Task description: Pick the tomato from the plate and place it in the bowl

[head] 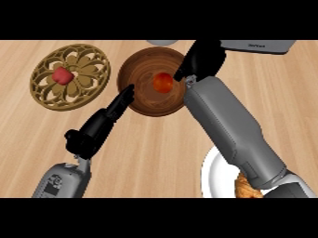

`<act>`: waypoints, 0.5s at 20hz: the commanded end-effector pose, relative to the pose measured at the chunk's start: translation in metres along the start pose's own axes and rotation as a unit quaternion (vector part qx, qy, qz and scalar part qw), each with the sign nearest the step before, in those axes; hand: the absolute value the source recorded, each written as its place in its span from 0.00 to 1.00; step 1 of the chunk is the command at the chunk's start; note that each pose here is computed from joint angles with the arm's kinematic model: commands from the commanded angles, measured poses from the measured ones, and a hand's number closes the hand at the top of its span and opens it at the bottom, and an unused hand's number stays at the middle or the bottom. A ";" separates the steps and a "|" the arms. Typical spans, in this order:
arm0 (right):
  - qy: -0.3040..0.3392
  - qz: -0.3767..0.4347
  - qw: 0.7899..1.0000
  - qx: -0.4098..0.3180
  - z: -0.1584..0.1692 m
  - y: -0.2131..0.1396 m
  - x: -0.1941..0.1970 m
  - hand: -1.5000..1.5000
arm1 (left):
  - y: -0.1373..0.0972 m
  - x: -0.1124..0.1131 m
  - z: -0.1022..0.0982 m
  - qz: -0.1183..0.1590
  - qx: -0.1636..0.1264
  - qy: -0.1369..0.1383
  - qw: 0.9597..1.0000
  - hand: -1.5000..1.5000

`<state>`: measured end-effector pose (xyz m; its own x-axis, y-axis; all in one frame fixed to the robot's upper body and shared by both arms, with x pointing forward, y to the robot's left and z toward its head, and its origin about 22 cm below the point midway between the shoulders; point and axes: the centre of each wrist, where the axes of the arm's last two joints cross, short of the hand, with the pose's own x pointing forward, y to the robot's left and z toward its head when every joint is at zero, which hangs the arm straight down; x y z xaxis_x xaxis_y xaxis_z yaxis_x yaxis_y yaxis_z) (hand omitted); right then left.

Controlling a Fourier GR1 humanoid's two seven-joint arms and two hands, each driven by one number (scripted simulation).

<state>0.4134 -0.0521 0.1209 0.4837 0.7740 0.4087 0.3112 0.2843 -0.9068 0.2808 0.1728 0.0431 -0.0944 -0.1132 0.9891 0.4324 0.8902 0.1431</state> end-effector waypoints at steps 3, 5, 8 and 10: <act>0.069 -0.159 0.981 -0.090 0.001 -0.013 0.013 0.00 | 0.005 -0.002 0.002 0.002 0.017 0.011 1.000 0.50; 0.082 -0.184 0.973 -0.109 0.001 -0.015 0.011 0.00 | 0.004 -0.008 0.010 0.003 0.021 0.015 1.000 0.50; 0.104 -0.228 0.961 -0.116 -0.004 -0.015 0.000 0.00 | 0.001 -0.023 0.017 0.007 0.030 0.025 0.999 0.50; 0.114 -0.239 0.956 -0.123 -0.002 -0.008 -0.012 0.00 | 0.010 -0.016 0.020 0.002 0.043 0.024 0.999 0.50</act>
<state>0.4130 -0.0642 0.1278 0.3745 0.6775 0.6330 0.5847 0.3573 -0.7284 0.2738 0.1839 0.0331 -0.0624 -0.1217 0.9906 0.3797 0.9150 0.1363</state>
